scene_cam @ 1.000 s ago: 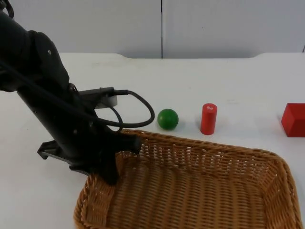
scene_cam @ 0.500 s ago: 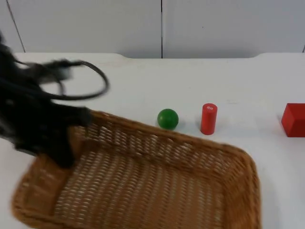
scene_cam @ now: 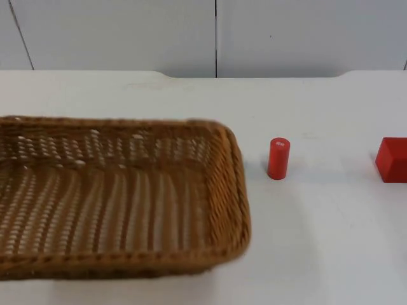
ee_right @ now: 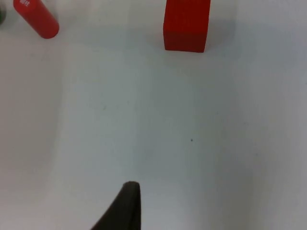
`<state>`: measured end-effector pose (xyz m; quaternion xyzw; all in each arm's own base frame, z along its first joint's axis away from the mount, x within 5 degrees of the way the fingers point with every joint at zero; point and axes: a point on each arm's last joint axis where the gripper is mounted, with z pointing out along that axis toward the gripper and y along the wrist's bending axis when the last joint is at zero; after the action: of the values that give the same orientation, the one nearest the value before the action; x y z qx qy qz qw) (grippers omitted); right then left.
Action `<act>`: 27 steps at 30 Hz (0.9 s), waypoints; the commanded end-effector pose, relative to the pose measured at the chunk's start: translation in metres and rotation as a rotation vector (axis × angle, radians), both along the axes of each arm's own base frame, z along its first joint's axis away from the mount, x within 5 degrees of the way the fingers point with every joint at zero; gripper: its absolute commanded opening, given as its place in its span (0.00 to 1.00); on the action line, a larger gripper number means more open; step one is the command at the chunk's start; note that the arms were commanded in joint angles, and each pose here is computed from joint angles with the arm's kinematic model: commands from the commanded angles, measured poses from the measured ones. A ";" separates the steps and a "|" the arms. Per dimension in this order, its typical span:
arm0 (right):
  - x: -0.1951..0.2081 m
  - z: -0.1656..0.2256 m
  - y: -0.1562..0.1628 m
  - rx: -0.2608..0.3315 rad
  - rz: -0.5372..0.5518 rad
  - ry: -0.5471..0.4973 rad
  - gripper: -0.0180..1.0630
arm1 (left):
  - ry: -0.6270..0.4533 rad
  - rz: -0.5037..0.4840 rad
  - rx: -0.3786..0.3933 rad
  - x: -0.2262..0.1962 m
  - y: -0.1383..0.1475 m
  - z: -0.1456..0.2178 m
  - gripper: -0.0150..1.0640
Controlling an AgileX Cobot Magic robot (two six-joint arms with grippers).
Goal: Pick up the basket with the left hand and place the object to the left of the red cylinder into the basket with the right hand.
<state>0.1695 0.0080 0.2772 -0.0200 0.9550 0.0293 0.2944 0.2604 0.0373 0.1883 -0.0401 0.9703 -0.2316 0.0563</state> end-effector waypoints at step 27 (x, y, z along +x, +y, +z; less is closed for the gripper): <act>0.036 0.012 0.084 0.034 0.471 -0.037 0.98 | 0.001 0.190 -0.063 0.002 0.027 -0.008 0.01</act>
<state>0.1982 0.0825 0.2864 -0.2154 0.9263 0.1129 0.2877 0.2630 0.0600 0.1805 -0.1055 0.9619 -0.2412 0.0734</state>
